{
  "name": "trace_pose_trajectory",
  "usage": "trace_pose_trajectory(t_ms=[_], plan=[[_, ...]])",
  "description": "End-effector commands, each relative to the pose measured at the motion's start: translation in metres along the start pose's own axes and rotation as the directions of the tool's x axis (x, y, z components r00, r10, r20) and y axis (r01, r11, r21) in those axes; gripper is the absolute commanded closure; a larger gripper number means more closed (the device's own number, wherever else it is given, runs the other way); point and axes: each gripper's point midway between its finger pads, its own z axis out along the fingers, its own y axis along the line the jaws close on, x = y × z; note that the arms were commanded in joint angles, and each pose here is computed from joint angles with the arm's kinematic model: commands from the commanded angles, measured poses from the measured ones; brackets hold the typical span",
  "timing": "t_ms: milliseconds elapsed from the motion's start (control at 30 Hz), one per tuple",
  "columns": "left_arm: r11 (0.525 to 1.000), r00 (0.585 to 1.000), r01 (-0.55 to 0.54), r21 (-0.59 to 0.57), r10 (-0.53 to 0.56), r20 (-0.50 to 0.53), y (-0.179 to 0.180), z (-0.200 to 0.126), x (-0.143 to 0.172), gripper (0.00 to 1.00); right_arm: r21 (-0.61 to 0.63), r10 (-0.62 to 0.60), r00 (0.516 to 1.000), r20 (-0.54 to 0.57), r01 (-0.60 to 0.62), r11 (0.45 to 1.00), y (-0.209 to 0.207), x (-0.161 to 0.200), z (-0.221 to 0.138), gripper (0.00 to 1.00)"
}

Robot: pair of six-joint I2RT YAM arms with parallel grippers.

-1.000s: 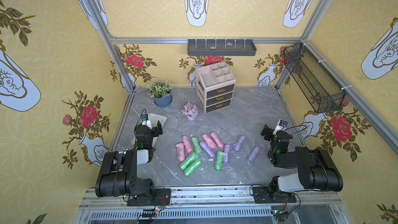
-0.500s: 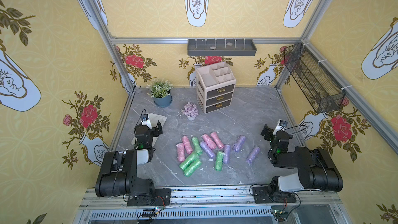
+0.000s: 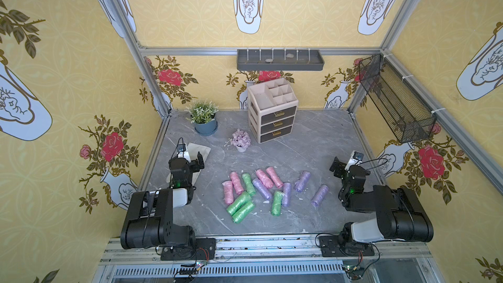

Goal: Sort the rolls of trash bags by color and place them into the drawer
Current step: Open the drawer in the storage box.

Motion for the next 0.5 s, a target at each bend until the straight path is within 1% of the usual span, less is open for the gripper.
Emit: trace_pose_trajectory(t_ms=[0,100,167,200,267,300,333,400,433,467], plan=[[1.000,1.000,0.011,0.011,-0.011,-0.011,-0.001,0.001,0.002,0.01,-0.005,0.002,1.000,0.028,-0.002,1.000,0.001,-0.008,0.000,0.03],[1.000,1.000,0.012,0.000,-0.012,0.000,0.001,0.000,-0.002,0.01,-0.020,0.010,1.000,0.020,-0.009,1.000,0.002,-0.007,0.002,0.03],[1.000,1.000,0.003,-0.018,-0.004,-0.004,0.002,-0.003,-0.014,0.00,-0.027,0.013,1.000,0.022,-0.013,1.000,0.001,-0.008,0.001,0.03],[0.998,1.000,-0.007,-0.057,0.006,-0.016,0.006,-0.007,-0.024,0.01,-0.019,0.004,0.999,0.037,-0.003,1.000,0.001,-0.012,0.000,0.03],[0.994,0.999,-0.051,-0.098,0.049,-0.022,0.002,-0.016,-0.041,0.02,0.011,-0.023,1.000,0.012,0.022,1.000,0.005,-0.024,0.001,0.03],[0.992,0.998,-0.056,-0.117,0.057,0.004,-0.002,-0.021,-0.055,0.02,0.038,-0.049,0.999,-0.008,0.049,0.998,0.009,-0.035,0.001,0.03],[0.992,0.998,-0.049,-0.113,0.052,0.030,-0.009,-0.027,-0.069,0.02,0.033,-0.042,0.999,-0.002,0.042,0.999,0.016,-0.054,-0.002,0.03],[0.993,0.999,-0.017,-0.113,0.022,0.045,-0.020,-0.037,-0.092,0.03,-0.025,0.032,0.999,0.034,-0.031,0.999,0.030,-0.096,-0.012,0.01],[0.994,0.999,0.005,-0.111,-0.001,0.038,-0.025,-0.040,-0.102,0.05,-0.056,0.055,0.998,0.037,-0.053,0.997,0.038,-0.113,-0.015,0.01],[0.995,1.000,0.021,-0.101,-0.019,0.018,-0.031,-0.042,-0.113,0.08,-0.081,0.069,0.998,0.007,-0.069,0.994,0.048,-0.125,-0.016,0.02]])
